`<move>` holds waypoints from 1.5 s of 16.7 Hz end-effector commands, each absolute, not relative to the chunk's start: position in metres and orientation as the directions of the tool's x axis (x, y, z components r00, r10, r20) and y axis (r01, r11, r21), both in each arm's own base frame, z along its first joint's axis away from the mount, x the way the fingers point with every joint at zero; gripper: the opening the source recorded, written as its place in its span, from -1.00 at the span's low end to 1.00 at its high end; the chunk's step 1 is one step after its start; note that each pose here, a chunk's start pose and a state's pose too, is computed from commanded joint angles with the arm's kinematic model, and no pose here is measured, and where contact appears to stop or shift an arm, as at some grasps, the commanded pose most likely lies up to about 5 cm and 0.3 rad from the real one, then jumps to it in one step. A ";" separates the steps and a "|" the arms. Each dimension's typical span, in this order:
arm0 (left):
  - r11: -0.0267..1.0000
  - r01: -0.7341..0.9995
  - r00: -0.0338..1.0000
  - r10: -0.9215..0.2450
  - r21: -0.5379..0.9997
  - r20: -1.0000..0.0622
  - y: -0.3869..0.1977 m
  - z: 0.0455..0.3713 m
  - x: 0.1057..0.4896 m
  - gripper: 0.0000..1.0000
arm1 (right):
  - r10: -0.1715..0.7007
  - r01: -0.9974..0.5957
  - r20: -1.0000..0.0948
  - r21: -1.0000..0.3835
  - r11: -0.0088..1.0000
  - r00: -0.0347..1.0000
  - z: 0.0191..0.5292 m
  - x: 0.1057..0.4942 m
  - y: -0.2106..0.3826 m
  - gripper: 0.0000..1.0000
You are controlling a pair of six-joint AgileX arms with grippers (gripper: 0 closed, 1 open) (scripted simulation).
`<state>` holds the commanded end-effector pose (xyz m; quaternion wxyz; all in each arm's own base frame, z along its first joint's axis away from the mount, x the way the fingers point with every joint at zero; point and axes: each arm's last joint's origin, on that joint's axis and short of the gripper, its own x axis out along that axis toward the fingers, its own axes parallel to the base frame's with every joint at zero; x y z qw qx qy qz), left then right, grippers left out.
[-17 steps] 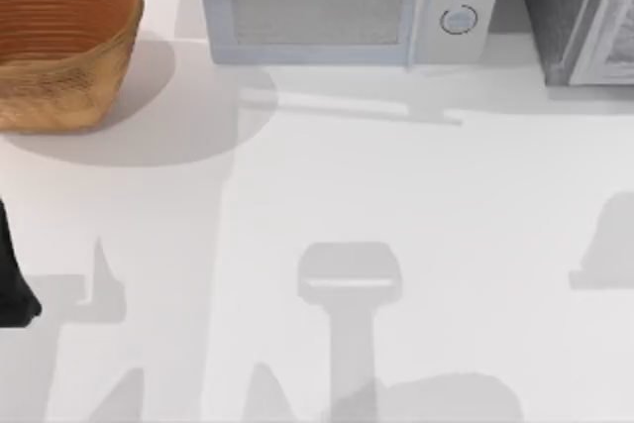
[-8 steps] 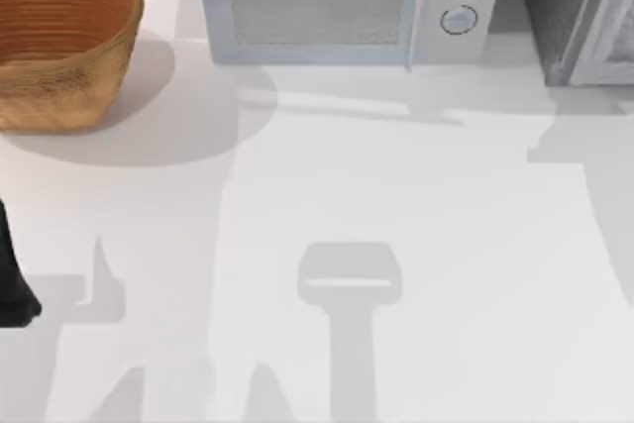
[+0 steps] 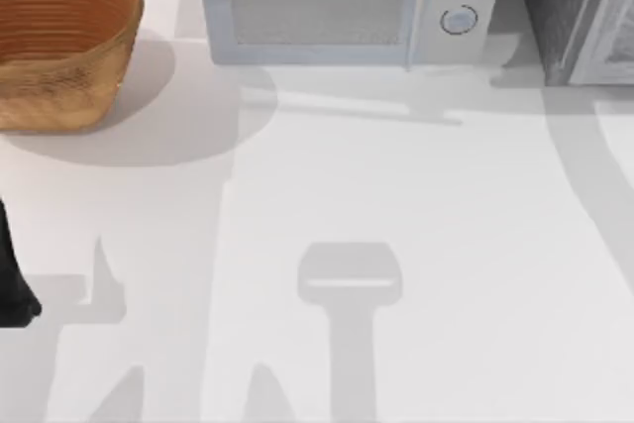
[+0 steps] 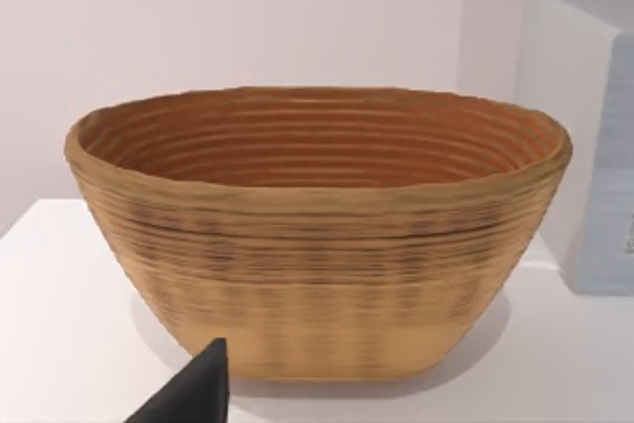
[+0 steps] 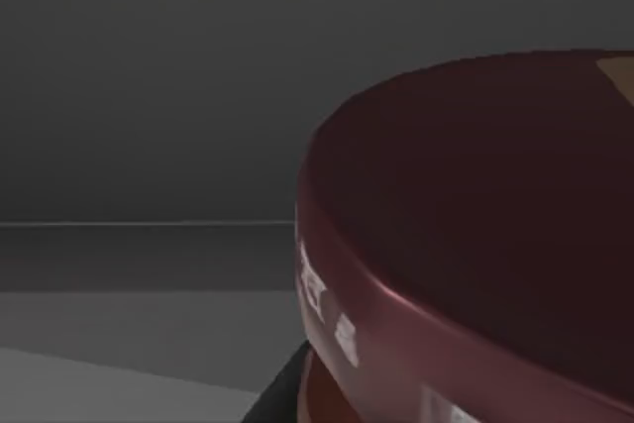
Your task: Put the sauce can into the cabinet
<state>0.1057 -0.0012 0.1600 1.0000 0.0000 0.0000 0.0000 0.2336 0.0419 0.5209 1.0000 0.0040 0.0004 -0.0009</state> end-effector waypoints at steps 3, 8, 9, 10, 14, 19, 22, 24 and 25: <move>1.000 0.000 1.000 0.000 0.000 0.000 -0.001 0.160 0.106 1.00 | 0.005 -0.005 -0.001 0.002 1.000 1.000 0.530 0.245 0.047 -1.00; 1.000 0.000 1.000 0.000 0.000 0.000 -0.001 0.160 0.106 1.00 | 0.003 -0.003 -0.001 0.004 1.000 1.000 0.530 0.246 0.047 -1.00; 1.000 0.000 1.000 0.000 0.000 0.000 -0.001 0.160 0.106 1.00 | 0.003 -0.003 -0.001 0.004 1.000 1.000 0.530 0.247 0.047 -1.00; 1.000 0.000 1.000 0.000 0.000 0.000 -0.001 0.160 0.106 1.00 | 0.001 -0.001 0.001 0.004 1.000 1.000 0.531 0.250 0.046 -1.00; 1.000 0.000 1.000 0.000 0.000 0.000 -0.001 0.160 0.106 1.00 | -0.002 0.002 0.004 0.005 1.000 1.000 0.533 0.294 0.048 -1.00; 1.000 0.000 1.000 0.000 0.000 0.000 -0.001 0.160 0.106 1.00 | 0.002 -0.002 -0.025 0.000 1.000 1.000 0.512 0.379 0.051 -1.00; 1.000 0.000 1.000 0.000 0.000 0.000 -0.001 0.160 0.106 1.00 | 0.002 -0.002 -0.002 0.003 1.000 1.000 0.510 0.396 0.046 -1.00; 1.000 0.000 1.000 0.000 0.000 0.000 -0.001 0.160 0.106 1.00 | 0.003 -0.003 -0.001 0.004 1.000 1.000 0.510 0.396 0.045 -1.00; 1.000 0.000 1.000 0.000 0.000 0.000 -0.001 0.160 0.106 1.00 | 0.003 -0.003 -0.001 0.004 1.000 1.000 0.510 0.396 0.045 -1.00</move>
